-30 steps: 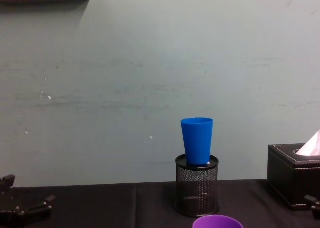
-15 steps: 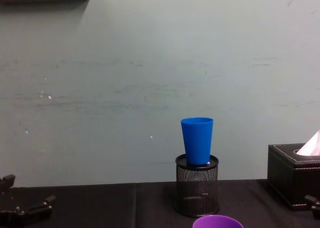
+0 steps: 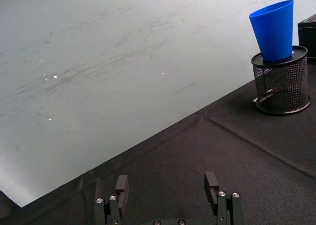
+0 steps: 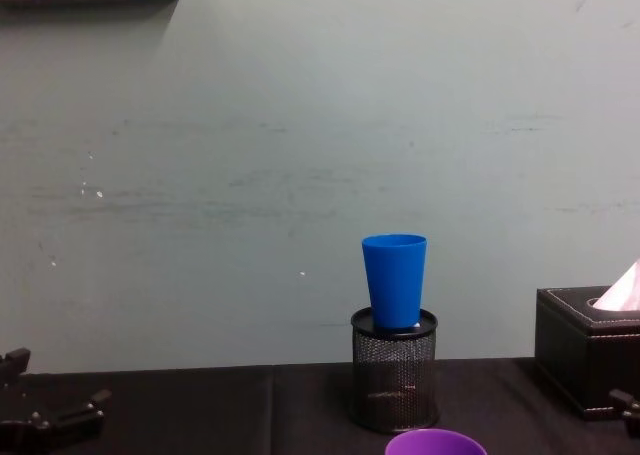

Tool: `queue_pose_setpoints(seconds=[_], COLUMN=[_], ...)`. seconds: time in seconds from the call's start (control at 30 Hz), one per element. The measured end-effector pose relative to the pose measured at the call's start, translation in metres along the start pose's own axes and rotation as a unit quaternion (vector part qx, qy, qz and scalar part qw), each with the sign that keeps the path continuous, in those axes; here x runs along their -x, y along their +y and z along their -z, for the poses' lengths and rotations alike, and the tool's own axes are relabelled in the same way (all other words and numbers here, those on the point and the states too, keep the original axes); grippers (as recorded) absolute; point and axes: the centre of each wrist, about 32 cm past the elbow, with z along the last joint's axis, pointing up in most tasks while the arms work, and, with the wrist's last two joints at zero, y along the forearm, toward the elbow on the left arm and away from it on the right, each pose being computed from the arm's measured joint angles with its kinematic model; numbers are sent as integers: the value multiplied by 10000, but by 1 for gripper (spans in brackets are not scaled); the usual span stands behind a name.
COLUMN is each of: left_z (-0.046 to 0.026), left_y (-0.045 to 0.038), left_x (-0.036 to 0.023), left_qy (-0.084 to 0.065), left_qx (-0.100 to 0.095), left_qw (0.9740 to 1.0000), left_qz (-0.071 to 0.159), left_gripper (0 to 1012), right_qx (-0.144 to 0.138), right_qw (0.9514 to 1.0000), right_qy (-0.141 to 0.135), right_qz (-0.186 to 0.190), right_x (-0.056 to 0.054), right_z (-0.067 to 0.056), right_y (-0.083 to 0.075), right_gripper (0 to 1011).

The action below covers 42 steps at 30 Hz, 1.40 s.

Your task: Pick up one cup with a gripper and tap it against the other cup.

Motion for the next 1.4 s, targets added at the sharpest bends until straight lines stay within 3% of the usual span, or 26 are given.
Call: queue_pose_setpoints(seconds=[1.23,1.4], left_z=[0,0], left_y=[0,0], left_x=[0,0], left_qy=[0,0], left_qx=[0,0], left_qw=[10000,10000], left_qz=[0,0], left_gripper=[1000,1000], right_qx=[0,-107], right_qw=[10000,9999], right_qy=[0,8], right_qz=[0,16], right_x=[0,-17], right_z=[0,-29], right_y=[0,-4], right_gripper=[1003,1003])
